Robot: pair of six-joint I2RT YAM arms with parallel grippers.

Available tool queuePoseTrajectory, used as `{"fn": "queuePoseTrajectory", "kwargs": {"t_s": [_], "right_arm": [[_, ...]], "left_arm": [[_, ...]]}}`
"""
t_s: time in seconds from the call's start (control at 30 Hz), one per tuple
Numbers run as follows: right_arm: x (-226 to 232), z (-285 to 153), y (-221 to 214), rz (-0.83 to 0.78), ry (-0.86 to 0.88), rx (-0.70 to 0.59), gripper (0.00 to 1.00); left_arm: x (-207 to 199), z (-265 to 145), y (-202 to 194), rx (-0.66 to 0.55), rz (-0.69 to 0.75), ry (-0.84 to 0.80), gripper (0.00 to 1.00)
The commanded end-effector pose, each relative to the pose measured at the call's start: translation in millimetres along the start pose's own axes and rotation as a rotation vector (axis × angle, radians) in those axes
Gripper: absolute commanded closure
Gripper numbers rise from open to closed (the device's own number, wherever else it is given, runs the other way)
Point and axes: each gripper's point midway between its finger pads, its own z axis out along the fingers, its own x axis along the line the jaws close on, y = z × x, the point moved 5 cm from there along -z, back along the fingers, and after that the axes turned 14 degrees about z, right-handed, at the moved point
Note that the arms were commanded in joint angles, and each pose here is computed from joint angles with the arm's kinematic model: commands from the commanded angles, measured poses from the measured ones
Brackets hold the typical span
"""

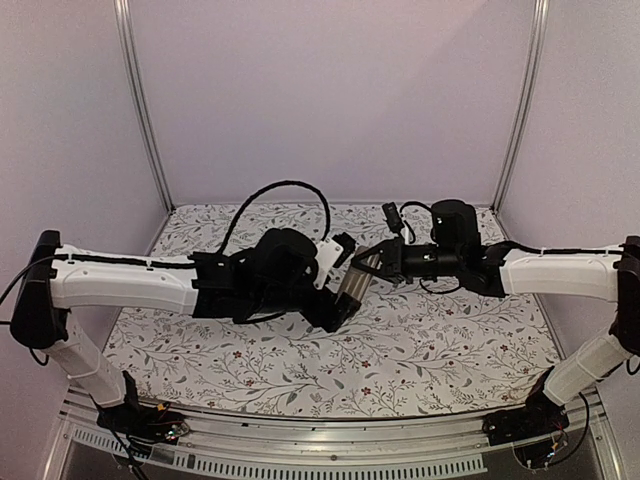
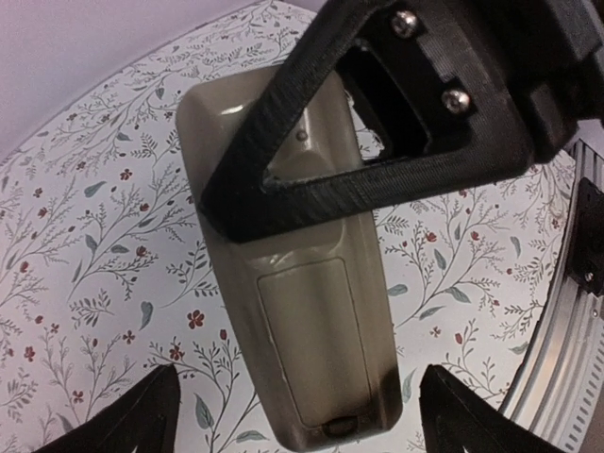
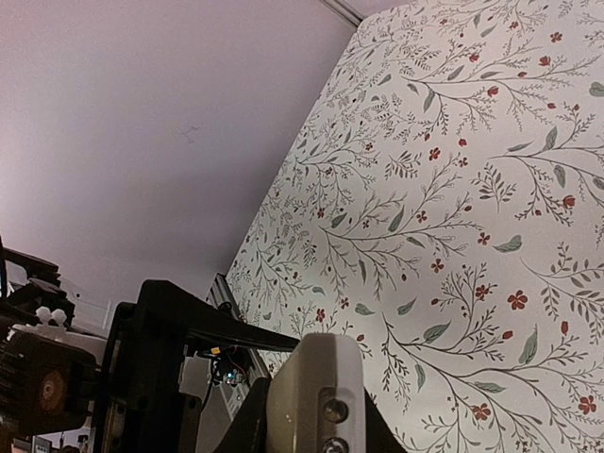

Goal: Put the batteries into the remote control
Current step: Pass from the right arm to the left, then pass from the left arm to the right

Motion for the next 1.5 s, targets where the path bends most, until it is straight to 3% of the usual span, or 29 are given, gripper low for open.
{"fn": "queuePoseTrajectory", "kwargs": {"t_s": [0.0,0.2,0.47,0.53,0.63,0.73,0.9,1.17,1.3,1.47], "right_arm": [[20.0,-2.3,9.8,-0.043,0.019,-0.046,0.93],[20.9,-2.7,10.7,-0.049,0.007,-0.057,0.91],[23.4,-5.1,10.6,-0.054,0.006,-0.056,0.87],[25.2,-6.0,10.8,-0.057,0.012,-0.055,0.79],[27.2,-6.4,9.4,-0.066,0.021,-0.045,0.58],[30.5,-11.5,9.5,-0.097,0.025,-0.055,0.45],[46.1,-27.3,11.7,-0.195,0.089,-0.048,0.32],[90.0,-68.5,2.8,-0.452,0.237,-0.070,0.03],[114.8,-83.7,-4.6,-0.532,0.370,-0.060,0.01],[130.0,-82.5,-10.0,-0.497,0.515,0.024,0.01]], "left_arm": [[-4.8,9.2,12.2,-0.006,-0.058,0.012,0.15],[-5.2,21.1,9.7,0.040,-0.053,0.038,0.25],[0.8,23.7,9.2,0.060,-0.064,0.077,0.45],[1.4,23.3,9.4,0.056,-0.068,0.071,0.48],[1.2,19.8,13.2,0.030,-0.075,0.041,0.52],[-1.3,13.1,17.8,-0.030,-0.072,-0.028,0.59],[-0.2,-9.8,36.1,-0.202,-0.092,-0.179,0.67],[-3.0,-52.6,61.0,-0.420,-0.032,-0.439,0.69],[-7.4,-71.1,71.5,-0.530,-0.010,-0.545,0.69],[-15.1,-84.0,81.5,-0.609,0.008,-0.638,0.69]]}}
